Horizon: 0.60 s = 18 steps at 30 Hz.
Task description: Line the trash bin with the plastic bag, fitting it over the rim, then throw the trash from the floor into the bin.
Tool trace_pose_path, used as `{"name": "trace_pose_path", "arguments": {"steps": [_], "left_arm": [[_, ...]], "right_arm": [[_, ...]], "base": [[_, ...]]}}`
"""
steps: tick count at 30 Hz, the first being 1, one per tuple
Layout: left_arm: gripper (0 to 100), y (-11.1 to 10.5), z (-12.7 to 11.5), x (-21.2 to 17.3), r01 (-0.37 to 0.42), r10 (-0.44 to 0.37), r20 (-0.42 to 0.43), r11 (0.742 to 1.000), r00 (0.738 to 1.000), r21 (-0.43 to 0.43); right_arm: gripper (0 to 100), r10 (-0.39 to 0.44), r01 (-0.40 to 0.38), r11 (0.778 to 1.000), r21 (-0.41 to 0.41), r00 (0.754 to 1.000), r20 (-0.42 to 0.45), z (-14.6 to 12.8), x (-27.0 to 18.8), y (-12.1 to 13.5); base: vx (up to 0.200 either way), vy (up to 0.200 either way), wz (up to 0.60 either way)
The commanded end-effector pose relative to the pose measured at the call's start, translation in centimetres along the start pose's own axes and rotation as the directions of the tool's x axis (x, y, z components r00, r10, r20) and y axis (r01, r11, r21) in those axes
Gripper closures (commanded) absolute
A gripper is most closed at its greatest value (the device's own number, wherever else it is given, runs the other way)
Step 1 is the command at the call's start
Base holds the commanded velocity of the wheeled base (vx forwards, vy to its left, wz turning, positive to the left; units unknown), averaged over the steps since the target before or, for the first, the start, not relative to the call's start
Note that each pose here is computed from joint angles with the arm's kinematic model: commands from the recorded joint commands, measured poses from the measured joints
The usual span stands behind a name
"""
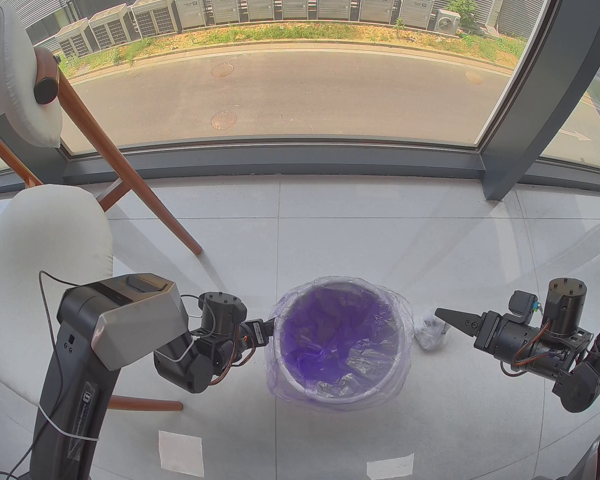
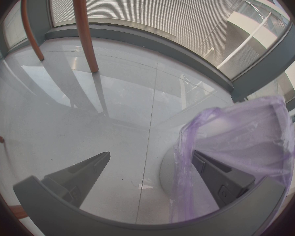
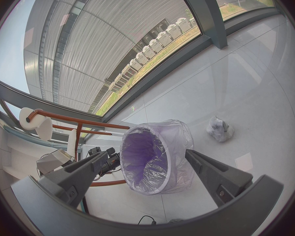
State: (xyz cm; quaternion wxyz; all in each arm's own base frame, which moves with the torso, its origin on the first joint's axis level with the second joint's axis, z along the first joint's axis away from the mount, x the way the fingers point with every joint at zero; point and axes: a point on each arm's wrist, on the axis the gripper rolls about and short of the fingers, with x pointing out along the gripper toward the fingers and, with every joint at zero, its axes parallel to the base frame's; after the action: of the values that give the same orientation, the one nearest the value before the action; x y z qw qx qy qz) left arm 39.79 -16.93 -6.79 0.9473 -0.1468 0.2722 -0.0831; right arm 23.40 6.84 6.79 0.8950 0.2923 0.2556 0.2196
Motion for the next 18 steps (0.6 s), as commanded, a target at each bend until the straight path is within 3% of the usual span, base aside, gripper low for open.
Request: {"name": "trace_pose_path", "arguments": {"steps": [1,18], "left_arm": [[0,0.34,0.18,-0.34,-0.009,0.009,0.001,1.0,1.0,-0.029],[0,0.22,0.45,-0.52,-0.003,0.003,-0.002,0.999,1.0,-0.05]], "right_arm": [[0,-0.002,0.002,1.0,0.001,1.0,-0.004,-0.08,0.04,-0.05],[0,0.001,-0.001,1.0,-0.001,1.0,-0.005,-0.07,0.2,-0.02]], "base": [[0.0,0.0,0.0],[-0.2,0.0,0.0]]}}
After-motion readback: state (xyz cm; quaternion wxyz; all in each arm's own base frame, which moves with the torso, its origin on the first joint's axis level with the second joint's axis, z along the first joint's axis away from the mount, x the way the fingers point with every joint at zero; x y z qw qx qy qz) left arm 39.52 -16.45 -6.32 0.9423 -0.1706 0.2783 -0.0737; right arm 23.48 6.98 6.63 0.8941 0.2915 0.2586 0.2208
